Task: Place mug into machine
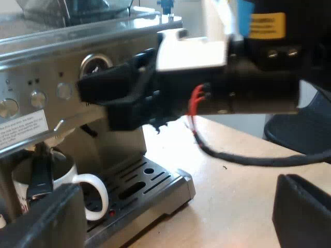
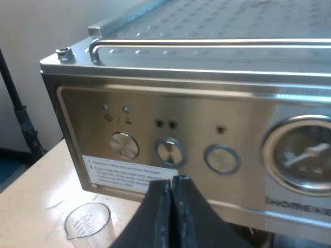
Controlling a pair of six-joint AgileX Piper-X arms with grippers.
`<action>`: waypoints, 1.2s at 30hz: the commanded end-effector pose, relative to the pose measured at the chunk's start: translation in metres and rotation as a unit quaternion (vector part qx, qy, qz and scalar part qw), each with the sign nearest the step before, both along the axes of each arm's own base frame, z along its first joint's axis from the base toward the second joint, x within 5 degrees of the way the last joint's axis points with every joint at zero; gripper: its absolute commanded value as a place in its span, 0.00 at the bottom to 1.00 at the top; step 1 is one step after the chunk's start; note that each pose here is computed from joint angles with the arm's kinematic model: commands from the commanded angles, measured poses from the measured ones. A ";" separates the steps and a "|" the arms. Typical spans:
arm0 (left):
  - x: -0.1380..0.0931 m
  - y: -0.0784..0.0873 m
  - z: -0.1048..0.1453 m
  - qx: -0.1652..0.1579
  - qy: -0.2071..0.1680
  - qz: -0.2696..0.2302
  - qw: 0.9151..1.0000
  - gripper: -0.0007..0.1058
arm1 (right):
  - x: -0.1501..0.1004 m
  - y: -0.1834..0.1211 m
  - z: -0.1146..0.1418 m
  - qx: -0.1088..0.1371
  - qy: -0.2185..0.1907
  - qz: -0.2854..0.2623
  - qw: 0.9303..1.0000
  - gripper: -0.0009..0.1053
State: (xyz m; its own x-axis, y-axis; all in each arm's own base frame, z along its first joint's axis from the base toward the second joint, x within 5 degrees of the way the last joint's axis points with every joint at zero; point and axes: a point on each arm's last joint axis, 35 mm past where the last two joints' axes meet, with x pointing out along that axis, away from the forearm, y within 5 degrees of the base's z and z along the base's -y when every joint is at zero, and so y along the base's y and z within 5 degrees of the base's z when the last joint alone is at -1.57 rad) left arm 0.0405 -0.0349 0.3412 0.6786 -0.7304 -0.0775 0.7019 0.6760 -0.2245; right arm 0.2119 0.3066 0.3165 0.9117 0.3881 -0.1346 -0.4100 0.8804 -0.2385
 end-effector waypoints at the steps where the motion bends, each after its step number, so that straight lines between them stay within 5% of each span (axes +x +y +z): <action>1: 0.006 -0.003 0.003 -0.003 -0.009 0.008 1.000 0.77 | 0.010 0.006 0.005 0.003 -0.006 -0.002 1.000 0.01; 16: 0.030 -0.016 0.007 -0.001 -0.006 0.006 1.000 0.77 | 0.041 -0.002 -0.003 -0.007 0.008 -0.022 1.000 0.01; 36: 0.030 -0.016 0.010 -0.008 -0.018 0.006 1.000 0.77 | 0.044 -0.002 -0.011 -0.003 0.037 0.018 0.999 0.01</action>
State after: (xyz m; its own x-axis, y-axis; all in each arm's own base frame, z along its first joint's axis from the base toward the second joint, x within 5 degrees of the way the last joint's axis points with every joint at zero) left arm 0.0698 -0.0508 0.3491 0.6815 -0.7296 -0.0574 0.7054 0.6757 -0.2144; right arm 0.2540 0.3032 0.3055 0.9042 0.3788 -0.1972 -0.4174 0.8817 -0.2199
